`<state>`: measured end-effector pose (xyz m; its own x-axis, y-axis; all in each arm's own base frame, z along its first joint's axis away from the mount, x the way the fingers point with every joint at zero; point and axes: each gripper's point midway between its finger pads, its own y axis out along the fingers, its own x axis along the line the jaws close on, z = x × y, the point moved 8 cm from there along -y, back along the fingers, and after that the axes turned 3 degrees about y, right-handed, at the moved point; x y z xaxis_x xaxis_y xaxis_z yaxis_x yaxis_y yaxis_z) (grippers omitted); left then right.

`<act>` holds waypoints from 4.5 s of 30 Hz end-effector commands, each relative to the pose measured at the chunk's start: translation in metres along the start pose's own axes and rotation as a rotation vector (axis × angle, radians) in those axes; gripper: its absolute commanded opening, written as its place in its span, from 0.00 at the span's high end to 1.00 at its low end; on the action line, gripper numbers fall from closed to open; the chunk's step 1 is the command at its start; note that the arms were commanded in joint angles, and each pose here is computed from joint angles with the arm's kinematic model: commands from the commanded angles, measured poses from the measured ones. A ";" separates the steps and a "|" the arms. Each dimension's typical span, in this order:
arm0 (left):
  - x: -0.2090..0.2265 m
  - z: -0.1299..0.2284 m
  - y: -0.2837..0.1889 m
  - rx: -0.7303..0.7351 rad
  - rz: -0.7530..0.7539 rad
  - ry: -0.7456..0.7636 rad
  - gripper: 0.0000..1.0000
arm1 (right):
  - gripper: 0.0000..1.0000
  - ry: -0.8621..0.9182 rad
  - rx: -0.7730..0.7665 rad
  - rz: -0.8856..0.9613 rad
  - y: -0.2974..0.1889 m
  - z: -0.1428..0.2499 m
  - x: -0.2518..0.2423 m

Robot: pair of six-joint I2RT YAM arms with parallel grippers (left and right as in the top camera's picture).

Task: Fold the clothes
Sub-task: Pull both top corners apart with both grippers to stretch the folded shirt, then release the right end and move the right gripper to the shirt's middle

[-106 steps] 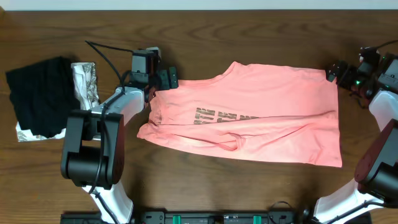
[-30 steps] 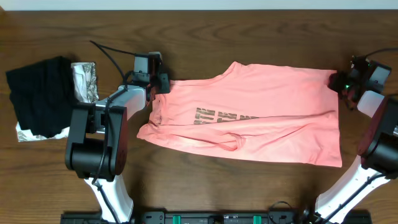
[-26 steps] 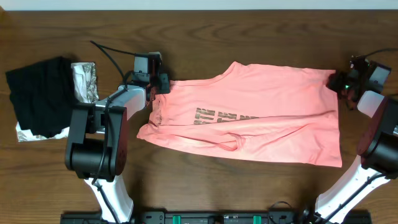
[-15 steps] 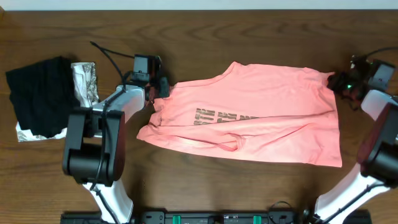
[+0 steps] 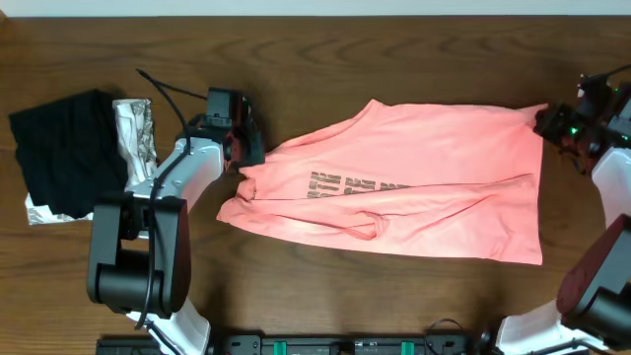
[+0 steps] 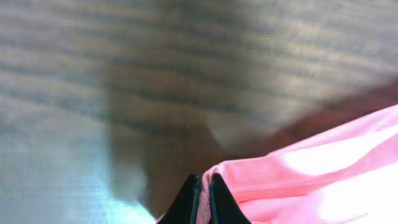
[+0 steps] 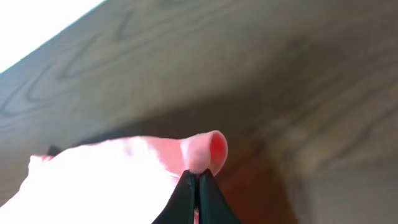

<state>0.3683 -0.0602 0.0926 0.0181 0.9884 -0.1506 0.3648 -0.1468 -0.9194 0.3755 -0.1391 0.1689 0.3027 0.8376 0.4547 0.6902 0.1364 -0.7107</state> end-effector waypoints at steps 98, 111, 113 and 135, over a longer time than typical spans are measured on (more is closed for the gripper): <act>0.027 0.033 -0.070 0.160 0.055 -0.157 0.94 | 0.99 0.544 0.530 0.271 -0.080 0.113 -0.096; 0.033 0.036 -0.070 0.175 0.013 -0.177 0.94 | 0.99 0.560 0.535 0.280 -0.074 0.124 -0.100; 0.033 0.037 -0.070 0.179 0.012 -0.178 0.94 | 0.99 0.560 0.535 0.280 -0.074 0.124 -0.100; 0.033 0.037 -0.071 0.183 0.008 -0.181 0.94 | 0.77 0.540 0.515 0.041 -0.071 0.117 -0.080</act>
<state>0.3103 -0.0231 0.1371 -0.1399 0.9635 -0.2283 0.1861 -0.2009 -0.9618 0.2126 -0.1623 0.1086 0.7918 0.4889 0.3662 0.1883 0.3750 -0.9077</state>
